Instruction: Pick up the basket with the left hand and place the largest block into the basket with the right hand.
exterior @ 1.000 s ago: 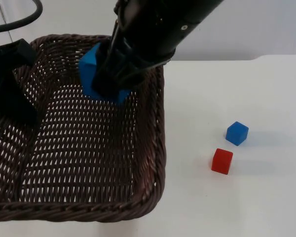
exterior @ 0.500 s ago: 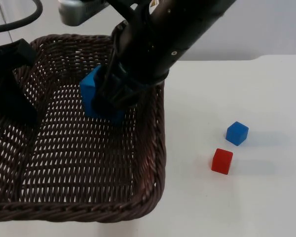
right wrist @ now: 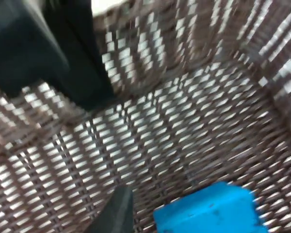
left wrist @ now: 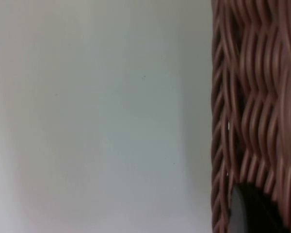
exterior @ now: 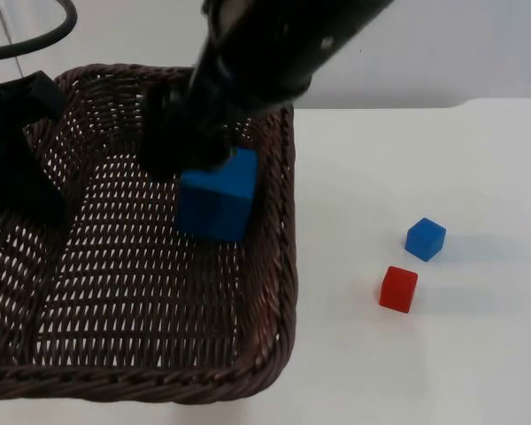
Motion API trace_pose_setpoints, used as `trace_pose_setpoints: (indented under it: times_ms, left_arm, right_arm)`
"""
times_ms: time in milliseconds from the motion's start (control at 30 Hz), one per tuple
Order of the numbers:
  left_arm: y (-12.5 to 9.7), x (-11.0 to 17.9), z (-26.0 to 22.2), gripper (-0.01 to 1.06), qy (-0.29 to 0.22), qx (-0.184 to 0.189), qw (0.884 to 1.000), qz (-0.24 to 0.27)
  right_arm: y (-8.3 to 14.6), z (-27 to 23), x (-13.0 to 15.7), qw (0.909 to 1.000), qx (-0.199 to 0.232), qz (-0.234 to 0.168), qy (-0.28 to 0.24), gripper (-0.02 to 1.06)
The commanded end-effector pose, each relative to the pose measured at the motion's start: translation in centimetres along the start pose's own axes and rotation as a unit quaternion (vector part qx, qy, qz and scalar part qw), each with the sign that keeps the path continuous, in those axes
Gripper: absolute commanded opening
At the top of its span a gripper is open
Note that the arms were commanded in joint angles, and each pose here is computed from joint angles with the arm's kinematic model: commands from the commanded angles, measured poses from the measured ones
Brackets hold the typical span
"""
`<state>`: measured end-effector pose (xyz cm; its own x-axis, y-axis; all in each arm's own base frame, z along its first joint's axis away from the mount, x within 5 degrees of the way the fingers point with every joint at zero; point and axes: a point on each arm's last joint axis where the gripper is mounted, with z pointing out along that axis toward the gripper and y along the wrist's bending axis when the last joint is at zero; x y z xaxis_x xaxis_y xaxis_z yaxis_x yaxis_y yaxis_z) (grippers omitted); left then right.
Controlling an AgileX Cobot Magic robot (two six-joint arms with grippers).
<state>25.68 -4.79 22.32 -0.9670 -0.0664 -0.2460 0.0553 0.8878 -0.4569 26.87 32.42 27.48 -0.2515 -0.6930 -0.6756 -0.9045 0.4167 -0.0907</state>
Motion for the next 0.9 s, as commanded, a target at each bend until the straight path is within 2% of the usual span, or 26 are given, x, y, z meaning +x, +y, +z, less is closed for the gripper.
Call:
trace_pose_setpoints:
  times_ms: [0,133,333,467,600,767,867]
  left_arm:
    - [-0.3,-0.1,-0.3,0.0,-0.01,0.013,1.0,-0.012]
    - [-0.3,0.0,-0.3,0.0,-0.009,0.013,1.0,-0.012]
    - [-0.3,0.0,-0.3,0.0,-0.009,0.013,1.0,-0.012]
    - [-0.3,-0.1,-0.3,0.0,-0.011,0.013,1.0,-0.012]
    - [-0.3,-0.1,-0.3,0.0,-0.013,0.013,1.0,-0.013]
    - [-0.3,-0.2,-0.3,0.0,-0.016,0.013,1.0,-0.018]
    - [-0.2,-0.5,-0.3,0.0,-0.036,0.008,0.999,-0.023]
  right_arm:
    - [-0.6,-2.5,-0.7,0.9997,0.012,0.008,-0.021,1.05]
    - [-1.7,-5.6,-0.7,0.9988,0.028,0.03,-0.026,1.05]
    - [-2.5,-9.4,2.3,0.9954,0.063,0.056,-0.046,1.05]
    - [-1.9,-11.9,5.4,0.9937,0.076,0.068,-0.047,1.05]
    - [-1.0,-13.4,6.8,0.9919,0.078,0.085,-0.053,1.05]
    - [-0.3,-15.3,7.5,0.9866,0.087,0.109,-0.084,1.05]
    - [0.0,-16.5,7.4,0.984,0.091,0.115,-0.102,1.05]
